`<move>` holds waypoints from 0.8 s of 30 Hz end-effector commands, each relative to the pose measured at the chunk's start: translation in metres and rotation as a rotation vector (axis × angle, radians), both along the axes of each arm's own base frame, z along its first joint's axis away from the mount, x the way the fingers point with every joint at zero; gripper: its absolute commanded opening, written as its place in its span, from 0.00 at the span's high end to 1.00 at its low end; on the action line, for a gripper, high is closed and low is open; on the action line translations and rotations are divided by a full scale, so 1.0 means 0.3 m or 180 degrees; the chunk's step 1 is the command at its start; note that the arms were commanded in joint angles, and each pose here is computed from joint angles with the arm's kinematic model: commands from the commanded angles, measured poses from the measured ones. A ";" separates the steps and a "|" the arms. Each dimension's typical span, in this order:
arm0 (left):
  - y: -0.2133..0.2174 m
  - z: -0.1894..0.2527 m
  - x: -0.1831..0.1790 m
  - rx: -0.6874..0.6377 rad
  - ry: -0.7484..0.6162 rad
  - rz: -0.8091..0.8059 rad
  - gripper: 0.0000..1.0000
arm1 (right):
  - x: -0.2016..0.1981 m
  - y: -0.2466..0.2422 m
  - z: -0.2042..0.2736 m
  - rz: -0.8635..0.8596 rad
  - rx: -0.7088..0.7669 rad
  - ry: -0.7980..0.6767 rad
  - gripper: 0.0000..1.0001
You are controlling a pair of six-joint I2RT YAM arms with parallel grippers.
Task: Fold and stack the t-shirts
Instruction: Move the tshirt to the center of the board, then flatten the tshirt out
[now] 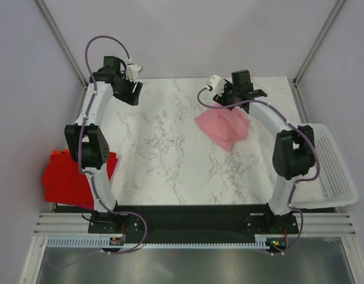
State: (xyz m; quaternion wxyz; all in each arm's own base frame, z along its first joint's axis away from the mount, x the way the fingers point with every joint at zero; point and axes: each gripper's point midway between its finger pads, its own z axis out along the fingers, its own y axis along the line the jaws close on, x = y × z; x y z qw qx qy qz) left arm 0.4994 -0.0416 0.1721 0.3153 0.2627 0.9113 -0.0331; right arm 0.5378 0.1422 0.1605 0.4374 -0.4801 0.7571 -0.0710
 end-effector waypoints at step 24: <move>0.019 -0.086 -0.144 0.0123 0.0229 0.0062 0.33 | -0.654 0.010 -0.357 0.2477 -0.0994 0.1008 0.53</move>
